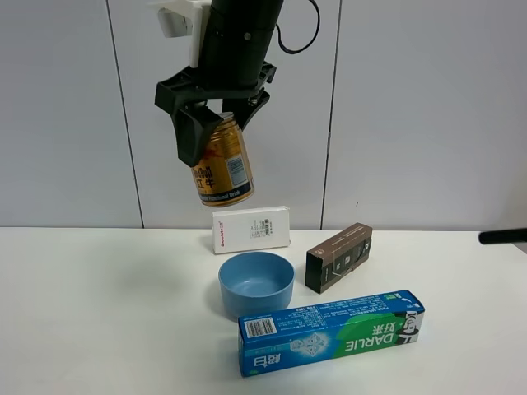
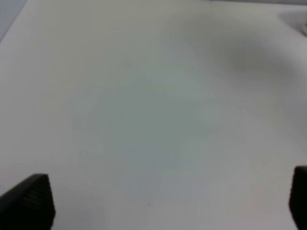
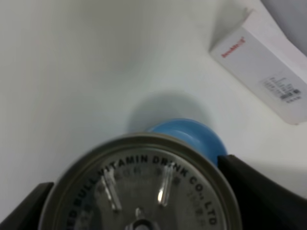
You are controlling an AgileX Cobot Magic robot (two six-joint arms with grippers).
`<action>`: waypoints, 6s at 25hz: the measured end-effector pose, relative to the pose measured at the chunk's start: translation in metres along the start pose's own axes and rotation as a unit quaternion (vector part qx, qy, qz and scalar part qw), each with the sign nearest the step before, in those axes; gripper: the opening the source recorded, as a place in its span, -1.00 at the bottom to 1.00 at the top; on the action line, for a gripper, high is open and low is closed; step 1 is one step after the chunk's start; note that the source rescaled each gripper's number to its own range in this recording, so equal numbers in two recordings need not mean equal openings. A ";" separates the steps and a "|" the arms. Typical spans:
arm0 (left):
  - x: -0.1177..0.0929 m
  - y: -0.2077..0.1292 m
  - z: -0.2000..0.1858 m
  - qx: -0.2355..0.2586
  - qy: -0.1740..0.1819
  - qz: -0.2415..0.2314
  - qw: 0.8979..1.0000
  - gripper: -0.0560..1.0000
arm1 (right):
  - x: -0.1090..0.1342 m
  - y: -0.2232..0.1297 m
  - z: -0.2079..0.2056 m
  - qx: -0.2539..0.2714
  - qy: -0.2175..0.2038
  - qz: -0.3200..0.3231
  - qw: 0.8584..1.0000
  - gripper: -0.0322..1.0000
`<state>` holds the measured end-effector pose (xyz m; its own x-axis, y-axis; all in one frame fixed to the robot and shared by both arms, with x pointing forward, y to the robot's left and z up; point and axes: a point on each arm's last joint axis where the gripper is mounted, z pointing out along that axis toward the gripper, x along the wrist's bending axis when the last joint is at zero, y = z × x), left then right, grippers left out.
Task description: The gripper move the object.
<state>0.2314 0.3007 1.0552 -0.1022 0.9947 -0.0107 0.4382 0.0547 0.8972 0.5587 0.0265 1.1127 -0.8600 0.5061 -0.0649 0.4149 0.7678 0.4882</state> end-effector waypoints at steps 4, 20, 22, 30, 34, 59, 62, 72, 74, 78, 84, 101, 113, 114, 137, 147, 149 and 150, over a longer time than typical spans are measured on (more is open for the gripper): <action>0.000 0.000 0.000 0.000 0.000 0.000 1.000 1.00 | 0.006 0.005 -0.018 -0.037 0.023 0.020 0.999 -0.94; 0.000 0.000 0.000 0.000 0.002 0.001 1.000 1.00 | -0.002 -0.008 -0.123 -0.103 -0.090 0.072 0.988 -0.94; 0.000 0.000 0.000 0.000 0.002 0.001 1.000 1.00 | 0.003 -0.015 -0.161 -0.141 -0.092 0.073 0.983 -0.94; 0.000 0.000 0.000 0.000 0.002 0.001 1.000 1.00 | 0.023 -0.063 -0.256 -0.223 -0.103 0.088 0.965 -0.94; 0.000 0.000 0.000 0.000 0.002 0.001 1.000 1.00 | 0.027 -0.084 -0.230 -0.163 -0.094 0.092 0.978 -0.94; 0.000 0.000 0.000 0.000 0.002 0.001 1.000 1.00 | -0.022 -0.107 0.109 -0.121 -0.081 0.168 0.975 -0.94; 0.000 0.000 0.000 0.000 0.002 0.001 1.000 1.00 | -0.044 -0.112 0.105 -0.138 -0.097 0.199 0.965 -0.94; 0.000 0.000 0.000 0.000 0.002 0.001 1.000 1.00 | -0.059 -0.118 0.103 -0.132 -0.109 0.198 0.965 -0.94; 0.000 0.000 0.000 0.000 0.002 0.001 1.000 1.00 | -0.055 -0.117 0.104 -0.132 -0.107 0.188 0.967 -0.94; 0.000 0.000 0.000 0.000 0.002 0.001 1.000 1.00 | -0.049 -0.115 0.105 -0.130 -0.103 0.173 0.971 -0.94; 0.000 0.000 0.000 0.000 0.002 0.001 1.000 1.00 | -0.046 -0.118 0.119 -0.117 -0.097 0.173 0.973 -0.94; 0.000 0.000 0.000 0.000 0.002 0.001 1.000 1.00 | -0.046 -0.134 0.159 -0.088 -0.091 0.174 0.977 -0.94; 0.000 0.000 0.000 0.000 0.002 0.001 1.000 1.00 | -0.047 -0.128 0.155 -0.115 -0.096 0.168 0.974 -0.53; 0.000 0.000 0.000 0.000 0.000 0.000 1.000 1.00 | -0.048 -0.125 0.152 -0.126 -0.098 0.164 0.973 -0.19; 0.000 0.000 0.000 0.000 0.002 0.001 1.000 1.00 | -0.011 -0.086 -0.112 -0.338 -0.147 0.083 0.926 0.48; 0.000 0.000 0.000 0.000 0.002 0.001 1.000 1.00 | 0.005 -0.120 -0.182 -0.325 -0.181 0.063 0.926 0.48; 0.000 0.000 0.000 0.000 0.002 0.001 1.000 1.00 | 0.008 -0.127 -0.198 -0.337 -0.194 0.058 0.920 0.48; 0.000 0.000 0.000 0.000 0.002 0.001 1.000 1.00 | 0.009 -0.130 -0.206 -0.344 -0.203 0.055 0.915 0.48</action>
<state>0.2314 0.3011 1.0553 -0.1052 0.9944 -0.0064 0.4384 0.0521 0.8973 0.4353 -0.1501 1.2281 -0.5859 0.7765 -0.2319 0.0879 0.3454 0.9343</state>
